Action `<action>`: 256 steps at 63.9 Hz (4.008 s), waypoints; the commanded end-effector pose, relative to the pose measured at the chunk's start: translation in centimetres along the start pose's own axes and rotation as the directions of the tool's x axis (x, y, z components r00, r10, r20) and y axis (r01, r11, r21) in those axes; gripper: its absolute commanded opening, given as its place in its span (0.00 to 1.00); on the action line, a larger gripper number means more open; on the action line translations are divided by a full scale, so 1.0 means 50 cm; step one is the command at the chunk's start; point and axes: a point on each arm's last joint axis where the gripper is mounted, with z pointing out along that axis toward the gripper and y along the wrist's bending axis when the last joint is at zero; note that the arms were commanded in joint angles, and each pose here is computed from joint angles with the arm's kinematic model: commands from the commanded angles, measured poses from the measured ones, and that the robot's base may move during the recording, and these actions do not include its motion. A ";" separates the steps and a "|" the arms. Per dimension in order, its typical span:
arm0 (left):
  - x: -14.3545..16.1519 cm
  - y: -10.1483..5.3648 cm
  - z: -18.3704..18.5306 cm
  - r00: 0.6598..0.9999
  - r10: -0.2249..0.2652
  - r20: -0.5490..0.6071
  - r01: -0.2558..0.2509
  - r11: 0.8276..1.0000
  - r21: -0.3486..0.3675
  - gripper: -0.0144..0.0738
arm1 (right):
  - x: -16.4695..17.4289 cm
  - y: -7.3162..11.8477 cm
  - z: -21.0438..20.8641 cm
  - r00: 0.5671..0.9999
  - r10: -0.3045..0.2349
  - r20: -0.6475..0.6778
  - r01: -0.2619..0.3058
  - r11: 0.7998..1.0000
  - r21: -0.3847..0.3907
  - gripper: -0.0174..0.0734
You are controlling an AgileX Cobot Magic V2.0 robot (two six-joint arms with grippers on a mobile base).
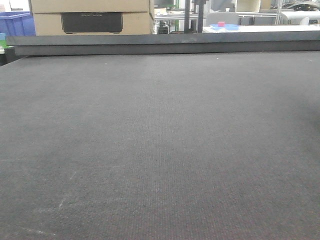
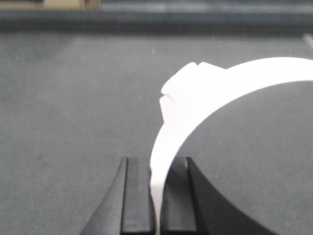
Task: Grab PVC pipe and place in blue bin
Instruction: 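Lift the held white pipe off the table with both grippers, then drive the base to the shelf of blue bins holding the pipe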
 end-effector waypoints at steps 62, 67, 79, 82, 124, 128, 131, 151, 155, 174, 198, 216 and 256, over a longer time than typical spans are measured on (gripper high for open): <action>-0.003 -0.015 -0.112 0.982 0.005 0.187 -0.016 0.998 0.059 0.04 | -0.020 0.002 -0.164 0.888 -0.013 0.459 0.014 1.000 0.001 0.01; -0.004 -0.025 -0.113 0.981 0.028 0.194 -0.049 0.993 0.103 0.04 | -0.020 0.002 -0.164 0.888 -0.013 0.459 0.014 1.000 0.001 0.01; -0.004 -0.040 -0.115 0.972 0.104 0.212 -0.140 0.977 0.163 0.04 | -0.019 0.002 -0.165 0.889 -0.013 0.457 0.014 1.000 0.001 0.01; -0.004 -0.041 -0.115 0.972 0.103 0.213 -0.141 0.975 0.170 0.04 | -0.019 0.002 -0.165 0.889 -0.013 0.457 0.014 1.000 0.001 0.01; -0.004 -0.043 -0.116 0.973 0.093 0.212 -0.132 0.975 0.178 0.04 | -0.019 0.002 -0.165 0.889 -0.013 0.457 0.014 1.000 0.001 0.01; -0.004 -0.043 -0.116 0.973 0.093 0.212 -0.132 0.975 0.178 0.04 | -0.019 0.002 -0.165 0.889 -0.013 0.457 0.014 1.000 0.001 0.01; -0.004 -0.043 -0.116 0.973 0.093 0.212 -0.132 0.975 0.178 0.04 | -0.019 0.002 -0.165 0.889 -0.013 0.457 0.014 1.000 0.001 0.01; -0.004 -0.043 -0.116 0.973 0.093 0.212 -0.132 0.975 0.178 0.04 | -0.019 0.002 -0.165 0.889 -0.013 0.457 0.014 1.000 0.001 0.01; -0.004 -0.043 -0.116 0.973 0.093 0.212 -0.132 0.975 0.178 0.04 | -0.019 0.002 -0.165 0.889 -0.013 0.457 0.014 1.000 0.001 0.01; -0.004 -0.043 -0.116 0.973 0.093 0.212 -0.132 0.975 0.178 0.04 | -0.019 0.002 -0.165 0.889 -0.013 0.457 0.014 1.000 0.001 0.01; -0.004 -0.043 -0.116 0.973 0.093 0.212 -0.132 0.975 0.178 0.04 | -0.019 0.002 -0.165 0.889 -0.013 0.457 0.014 1.000 0.001 0.01; -0.004 -0.043 -0.116 0.973 0.093 0.212 -0.132 0.975 0.178 0.04 | -0.020 0.002 -0.166 0.887 -0.013 0.461 0.014 1.000 0.001 0.01; -0.004 -0.043 -0.116 0.973 0.093 0.212 -0.132 0.975 0.178 0.04 | -0.020 0.002 -0.166 0.887 -0.013 0.461 0.014 1.000 0.001 0.01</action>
